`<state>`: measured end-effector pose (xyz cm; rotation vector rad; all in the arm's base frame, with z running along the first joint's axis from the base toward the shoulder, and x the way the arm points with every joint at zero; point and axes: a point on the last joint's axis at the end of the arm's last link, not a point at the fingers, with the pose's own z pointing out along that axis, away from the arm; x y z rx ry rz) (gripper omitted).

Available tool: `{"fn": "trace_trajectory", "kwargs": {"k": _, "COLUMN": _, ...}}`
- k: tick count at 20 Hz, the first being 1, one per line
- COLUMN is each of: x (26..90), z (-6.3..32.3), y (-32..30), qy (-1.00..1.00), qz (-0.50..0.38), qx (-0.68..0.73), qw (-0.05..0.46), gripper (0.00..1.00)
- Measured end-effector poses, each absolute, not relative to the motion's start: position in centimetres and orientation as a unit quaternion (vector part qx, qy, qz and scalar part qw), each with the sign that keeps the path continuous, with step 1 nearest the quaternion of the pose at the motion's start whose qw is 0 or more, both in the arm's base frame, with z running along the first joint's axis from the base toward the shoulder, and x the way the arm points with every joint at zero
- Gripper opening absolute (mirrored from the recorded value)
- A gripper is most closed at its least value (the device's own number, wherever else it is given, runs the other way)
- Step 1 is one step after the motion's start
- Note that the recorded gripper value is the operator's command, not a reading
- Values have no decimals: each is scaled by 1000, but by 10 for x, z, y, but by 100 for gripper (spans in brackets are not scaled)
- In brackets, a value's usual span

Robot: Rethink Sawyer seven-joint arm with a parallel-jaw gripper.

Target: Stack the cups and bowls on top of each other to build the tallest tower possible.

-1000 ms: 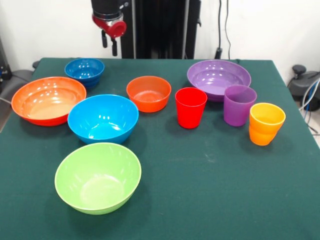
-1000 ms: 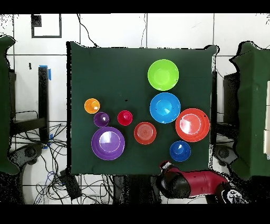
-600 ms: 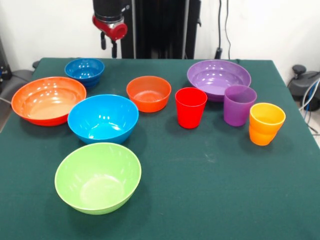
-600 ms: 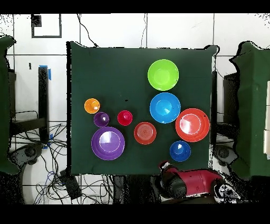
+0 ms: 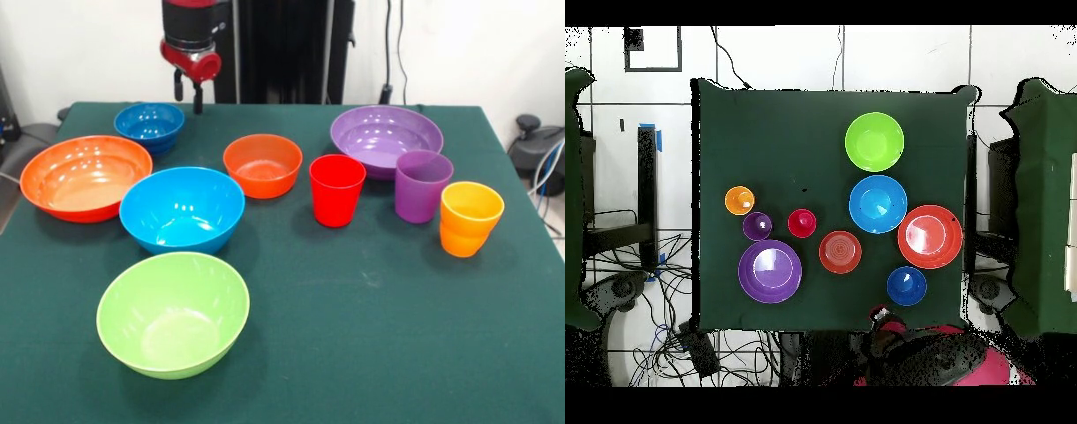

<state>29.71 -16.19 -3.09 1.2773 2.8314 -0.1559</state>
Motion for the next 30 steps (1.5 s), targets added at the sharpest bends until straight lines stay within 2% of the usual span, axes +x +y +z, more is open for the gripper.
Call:
{"fn": "trace_trajectory", "kwargs": {"k": 10, "x": 269, "z": -36, "y": -165, "qy": 908, "qz": -66, "qx": 413, "qw": -9, "gripper": 100}}
{"fn": "trace_trajectory", "kwargs": {"k": 30, "x": 256, "z": -39, "y": -166, "qy": 908, "qz": -65, "qx": 413, "qw": -10, "gripper": 100}}
